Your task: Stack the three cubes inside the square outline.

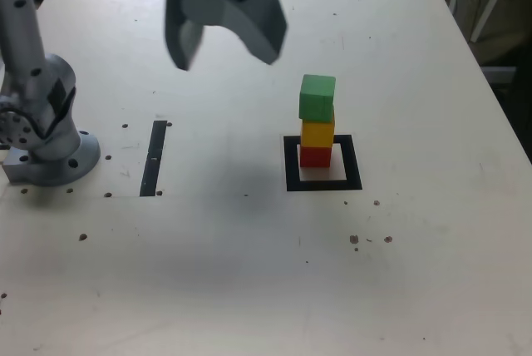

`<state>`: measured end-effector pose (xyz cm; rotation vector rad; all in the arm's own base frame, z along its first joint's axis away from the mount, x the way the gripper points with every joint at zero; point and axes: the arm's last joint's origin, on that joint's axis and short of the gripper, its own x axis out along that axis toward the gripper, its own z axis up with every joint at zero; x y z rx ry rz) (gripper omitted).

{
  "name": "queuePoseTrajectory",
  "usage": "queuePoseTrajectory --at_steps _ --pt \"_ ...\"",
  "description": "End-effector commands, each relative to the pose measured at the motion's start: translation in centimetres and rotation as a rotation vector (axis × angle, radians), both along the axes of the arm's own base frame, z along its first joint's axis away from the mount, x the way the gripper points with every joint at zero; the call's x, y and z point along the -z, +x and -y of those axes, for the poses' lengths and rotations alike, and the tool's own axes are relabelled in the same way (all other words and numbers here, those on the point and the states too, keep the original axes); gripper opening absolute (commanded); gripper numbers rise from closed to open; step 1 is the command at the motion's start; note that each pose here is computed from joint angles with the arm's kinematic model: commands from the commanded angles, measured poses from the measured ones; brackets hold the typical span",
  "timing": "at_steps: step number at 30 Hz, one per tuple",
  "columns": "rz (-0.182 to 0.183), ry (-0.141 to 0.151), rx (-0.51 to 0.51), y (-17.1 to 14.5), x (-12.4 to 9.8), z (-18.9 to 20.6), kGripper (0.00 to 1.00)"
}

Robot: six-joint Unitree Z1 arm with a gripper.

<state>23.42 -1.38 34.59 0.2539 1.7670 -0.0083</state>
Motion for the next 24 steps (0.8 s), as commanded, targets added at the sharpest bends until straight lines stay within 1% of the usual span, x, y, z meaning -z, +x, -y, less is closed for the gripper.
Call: queuePoseTrajectory --at_steps 1,5,8,13,18,21,24 --pt "0.012 0.008 -0.012 -2.4 -0.5 -0.2 1.00" --pt "0.000 0.020 -0.042 -5.4 0.6 -0.4 1.00" --pt "-0.002 0.016 -0.055 -6.5 2.0 -0.4 1.00" --pt "-0.011 0.003 -0.075 -6.9 4.7 -0.3 1.00" --pt "-0.037 -0.015 -0.096 -6.9 7.4 -0.1 1.00" --pt "-0.046 -0.025 -0.111 -7.2 8.5 -0.1 1.00" --pt "-0.047 -0.037 -0.122 -7.5 9.1 -0.2 1.00"
